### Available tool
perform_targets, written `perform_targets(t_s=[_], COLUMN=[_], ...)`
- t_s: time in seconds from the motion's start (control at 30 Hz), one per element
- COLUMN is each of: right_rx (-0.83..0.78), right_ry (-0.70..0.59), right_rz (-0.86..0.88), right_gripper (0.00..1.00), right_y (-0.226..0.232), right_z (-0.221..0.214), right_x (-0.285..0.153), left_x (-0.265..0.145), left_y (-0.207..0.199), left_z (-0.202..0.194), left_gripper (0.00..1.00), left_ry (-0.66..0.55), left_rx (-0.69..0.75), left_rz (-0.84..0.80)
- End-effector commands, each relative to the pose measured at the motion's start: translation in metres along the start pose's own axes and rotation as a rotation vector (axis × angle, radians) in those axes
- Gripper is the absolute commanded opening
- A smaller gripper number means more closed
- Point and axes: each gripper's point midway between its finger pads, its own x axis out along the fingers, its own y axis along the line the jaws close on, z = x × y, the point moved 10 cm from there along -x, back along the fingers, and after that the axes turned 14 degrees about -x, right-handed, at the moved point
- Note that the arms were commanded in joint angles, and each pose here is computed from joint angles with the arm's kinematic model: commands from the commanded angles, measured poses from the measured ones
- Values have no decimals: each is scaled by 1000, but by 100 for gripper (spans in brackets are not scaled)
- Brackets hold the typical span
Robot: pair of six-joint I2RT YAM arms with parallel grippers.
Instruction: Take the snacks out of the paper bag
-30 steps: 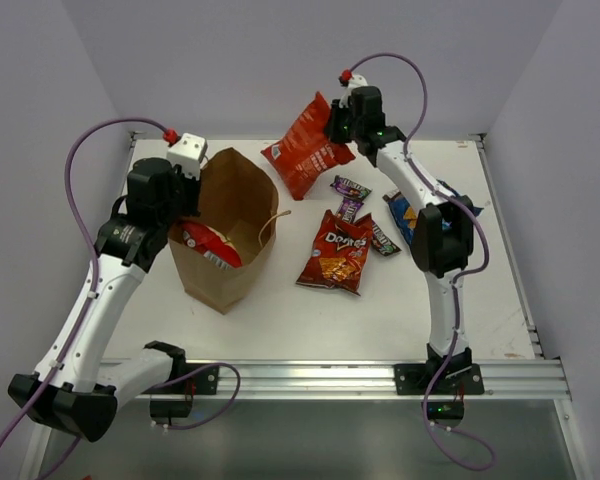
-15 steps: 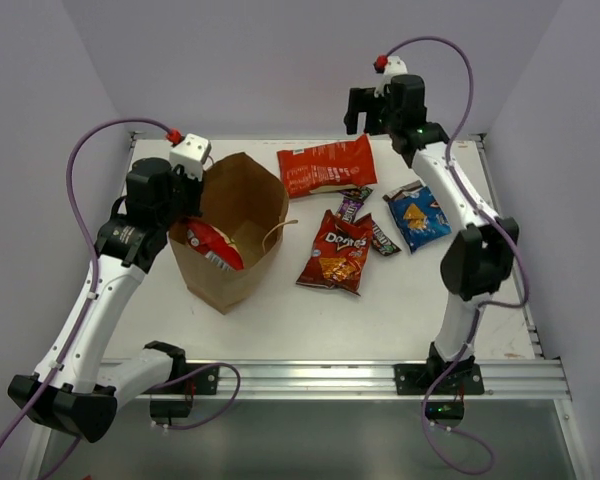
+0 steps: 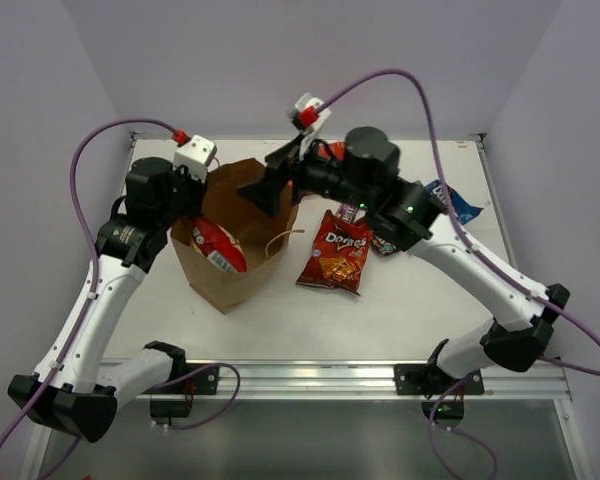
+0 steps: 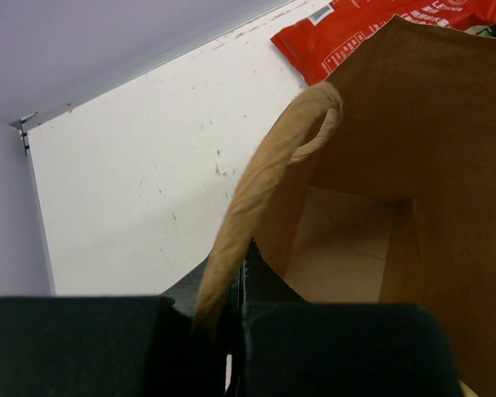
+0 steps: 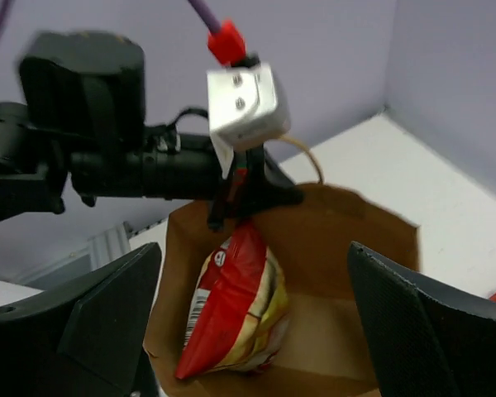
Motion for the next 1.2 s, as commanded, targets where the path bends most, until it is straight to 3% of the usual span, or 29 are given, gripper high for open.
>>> perform_targets(t_s=[0.0, 0.17, 0.53, 0.6, 0.67, 0.7, 0.8, 0.9, 1.17], right_rx=[201, 260, 330, 330, 318, 312, 272, 218, 22], right_ry=[235, 365, 465, 485, 496, 485, 430, 347, 205], right_rz=[-7, -17, 4, -20, -39, -38, -26, -21, -45], right_gripper=[98, 99, 99, 91, 76, 54, 14, 4, 1], right_y=[23, 56, 85, 85, 84, 84, 81, 75, 57], right_z=[-68, -105, -169, -183, -191, -191, -176, -144, -75], right_x=[41, 66, 109, 115, 117, 118, 111, 92, 26], left_x=[-6, -13, -19, -19, -20, -19, -21, -20, -17], left_y=[-2, -3, -8, -9, -9, -8, -6, -2, 8], left_z=[21, 24, 22, 21, 20, 18, 16, 13, 13], left_gripper=[0, 0, 0, 0, 0, 0, 0, 0, 0], left_ry=[-125, -161, -181, -177, -178, -173, -176, -168, -149], left_rx=[34, 40, 0, -5, -8, -8, -9, -14, -54], left_rz=[-21, -41, -82, -87, -89, -86, -63, -7, 148])
